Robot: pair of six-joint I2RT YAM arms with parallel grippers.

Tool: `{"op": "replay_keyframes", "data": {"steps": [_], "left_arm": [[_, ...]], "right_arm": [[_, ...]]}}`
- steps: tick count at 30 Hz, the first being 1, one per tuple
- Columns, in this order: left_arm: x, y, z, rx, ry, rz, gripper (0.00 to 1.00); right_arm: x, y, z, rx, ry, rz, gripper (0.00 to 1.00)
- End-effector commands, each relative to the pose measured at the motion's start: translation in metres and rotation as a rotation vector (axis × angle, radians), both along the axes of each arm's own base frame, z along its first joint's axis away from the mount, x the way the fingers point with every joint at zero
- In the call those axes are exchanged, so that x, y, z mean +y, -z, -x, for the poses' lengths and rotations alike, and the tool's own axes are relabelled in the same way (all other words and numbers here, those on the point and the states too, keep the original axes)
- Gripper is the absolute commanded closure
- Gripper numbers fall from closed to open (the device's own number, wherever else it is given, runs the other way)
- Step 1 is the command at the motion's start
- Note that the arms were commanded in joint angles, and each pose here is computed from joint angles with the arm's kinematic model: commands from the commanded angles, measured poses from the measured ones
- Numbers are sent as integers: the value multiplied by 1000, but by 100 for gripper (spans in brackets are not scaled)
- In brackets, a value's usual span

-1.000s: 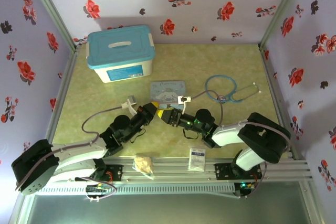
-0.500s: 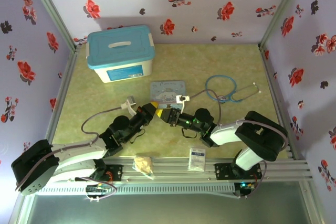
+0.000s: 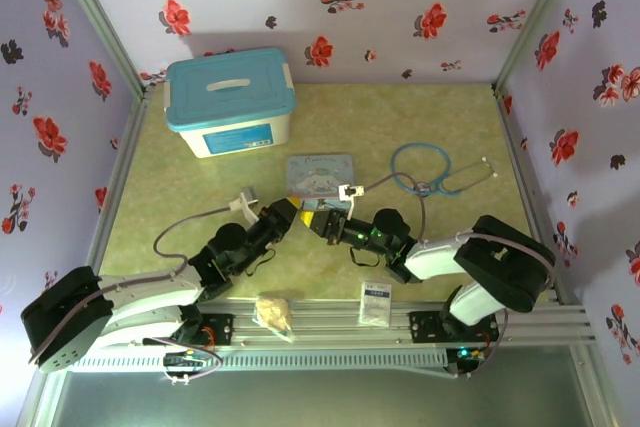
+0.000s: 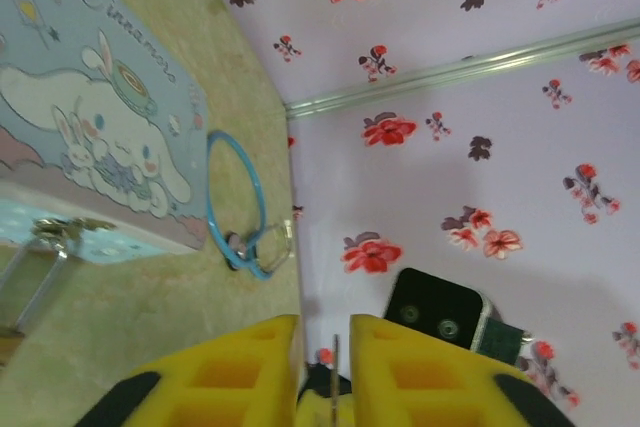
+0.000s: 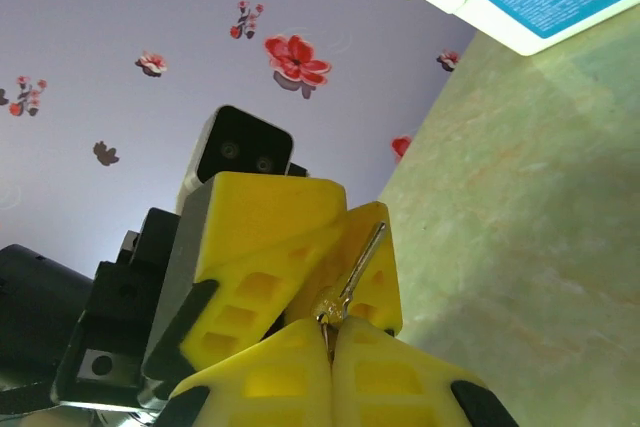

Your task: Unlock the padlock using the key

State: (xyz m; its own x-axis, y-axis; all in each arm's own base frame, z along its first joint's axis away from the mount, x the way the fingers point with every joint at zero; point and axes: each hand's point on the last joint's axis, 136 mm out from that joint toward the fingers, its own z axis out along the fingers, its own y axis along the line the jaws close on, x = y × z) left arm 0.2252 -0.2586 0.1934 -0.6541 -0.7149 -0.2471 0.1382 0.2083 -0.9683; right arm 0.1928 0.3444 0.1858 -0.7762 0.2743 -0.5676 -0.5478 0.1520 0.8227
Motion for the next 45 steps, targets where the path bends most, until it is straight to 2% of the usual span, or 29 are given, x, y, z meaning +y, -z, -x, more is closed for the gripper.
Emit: {"op": "replay_keyframes", "data": {"steps": [1,4,7,13,19,22,26,30,33,42,45], "left_arm": [[9,3,-3,6,-23,-18,66],[9,11,-3,38,19,-101,58],[6,5,0,-1,76,-156,54],[-9,-6,1,-15,270,-188,53],[-33,-11,11,-15,437,-192,57],[-37,-14,15,-25,470,-191,61],[-36,-10,20,-23,497,-246,61],[-36,-7,24,-16,529,-303,54],[-37,-7,25,-19,544,-318,53],[-42,-1,29,4,591,-341,64],[-42,2,29,13,590,-354,60]], "right_arm": [[-4,5,3,-29,-7,63,100],[-3,11,10,-27,-47,128,100],[-2,11,18,-22,-100,160,100],[1,8,29,-18,-184,205,100],[-4,7,30,-34,-188,239,100],[-8,7,28,-29,-175,240,100],[-12,4,25,-35,-162,232,100],[-11,3,26,-40,-181,246,100],[-9,4,25,-41,-186,255,100],[-7,2,25,-46,-199,250,100],[-7,3,25,-42,-198,246,100]]}}
